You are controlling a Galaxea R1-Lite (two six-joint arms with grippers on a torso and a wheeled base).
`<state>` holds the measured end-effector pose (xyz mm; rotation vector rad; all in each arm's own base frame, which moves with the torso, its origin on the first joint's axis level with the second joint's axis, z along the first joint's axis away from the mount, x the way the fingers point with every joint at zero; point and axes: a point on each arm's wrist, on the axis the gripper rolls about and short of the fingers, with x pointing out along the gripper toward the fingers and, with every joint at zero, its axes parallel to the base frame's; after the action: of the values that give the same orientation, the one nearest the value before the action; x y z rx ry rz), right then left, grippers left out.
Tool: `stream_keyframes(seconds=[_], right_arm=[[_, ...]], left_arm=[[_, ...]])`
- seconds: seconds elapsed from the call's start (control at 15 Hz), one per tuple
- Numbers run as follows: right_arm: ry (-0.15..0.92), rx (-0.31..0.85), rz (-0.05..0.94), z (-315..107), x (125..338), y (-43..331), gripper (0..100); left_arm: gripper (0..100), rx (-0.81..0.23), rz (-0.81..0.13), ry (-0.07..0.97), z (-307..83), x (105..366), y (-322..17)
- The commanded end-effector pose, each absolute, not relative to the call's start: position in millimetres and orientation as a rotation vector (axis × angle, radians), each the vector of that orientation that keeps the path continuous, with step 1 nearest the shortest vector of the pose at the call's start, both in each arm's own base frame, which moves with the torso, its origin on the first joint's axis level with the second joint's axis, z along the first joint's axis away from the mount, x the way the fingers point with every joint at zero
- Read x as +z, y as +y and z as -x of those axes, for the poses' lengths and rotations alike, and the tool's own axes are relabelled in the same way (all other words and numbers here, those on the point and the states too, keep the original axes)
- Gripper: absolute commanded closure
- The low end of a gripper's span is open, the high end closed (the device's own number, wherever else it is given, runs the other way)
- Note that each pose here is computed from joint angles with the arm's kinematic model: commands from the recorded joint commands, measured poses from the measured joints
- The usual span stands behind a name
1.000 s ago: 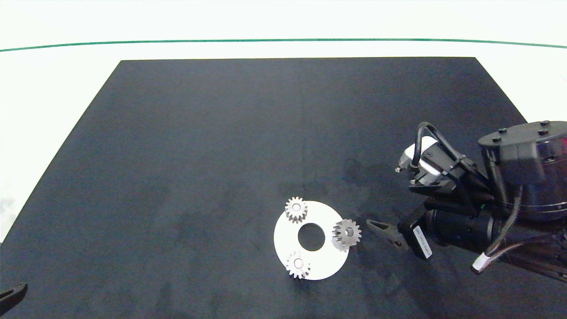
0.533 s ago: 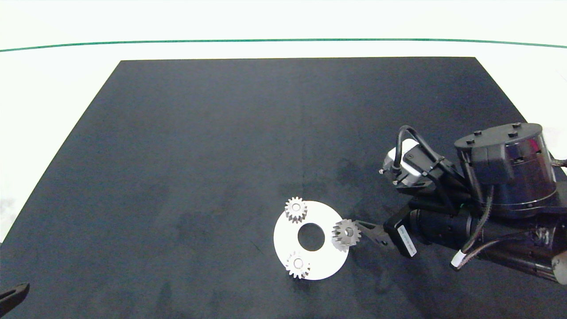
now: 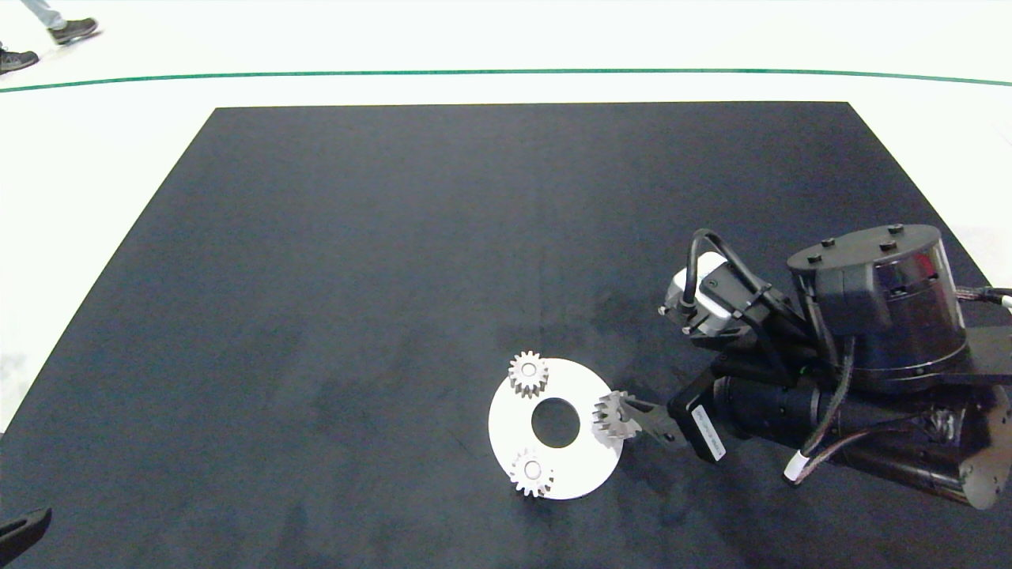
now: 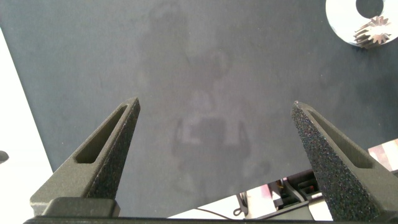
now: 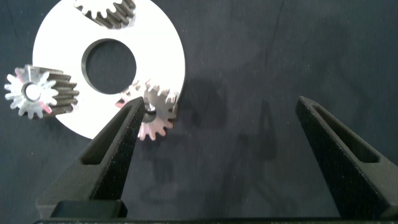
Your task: Install three planetary gears onto the carrier pins
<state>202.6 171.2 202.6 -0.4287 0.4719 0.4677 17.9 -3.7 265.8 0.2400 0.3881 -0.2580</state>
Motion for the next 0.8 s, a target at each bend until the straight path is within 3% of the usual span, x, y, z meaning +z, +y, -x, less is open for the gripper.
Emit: stream_keyframes(seconds=[0.07,0.8], right_arm=[[0.488,0.467,0.438,-205.8,197.2,174.0,0],[0.457,0.486,0.42,-209.7,197.0,179.1,0]], left_arm=[[0,-0.257,-0.242,0.392,-17.3,264.7,-3.5],[0,-0.258,-0.239,0.384,-15.4,264.9,-2.8]])
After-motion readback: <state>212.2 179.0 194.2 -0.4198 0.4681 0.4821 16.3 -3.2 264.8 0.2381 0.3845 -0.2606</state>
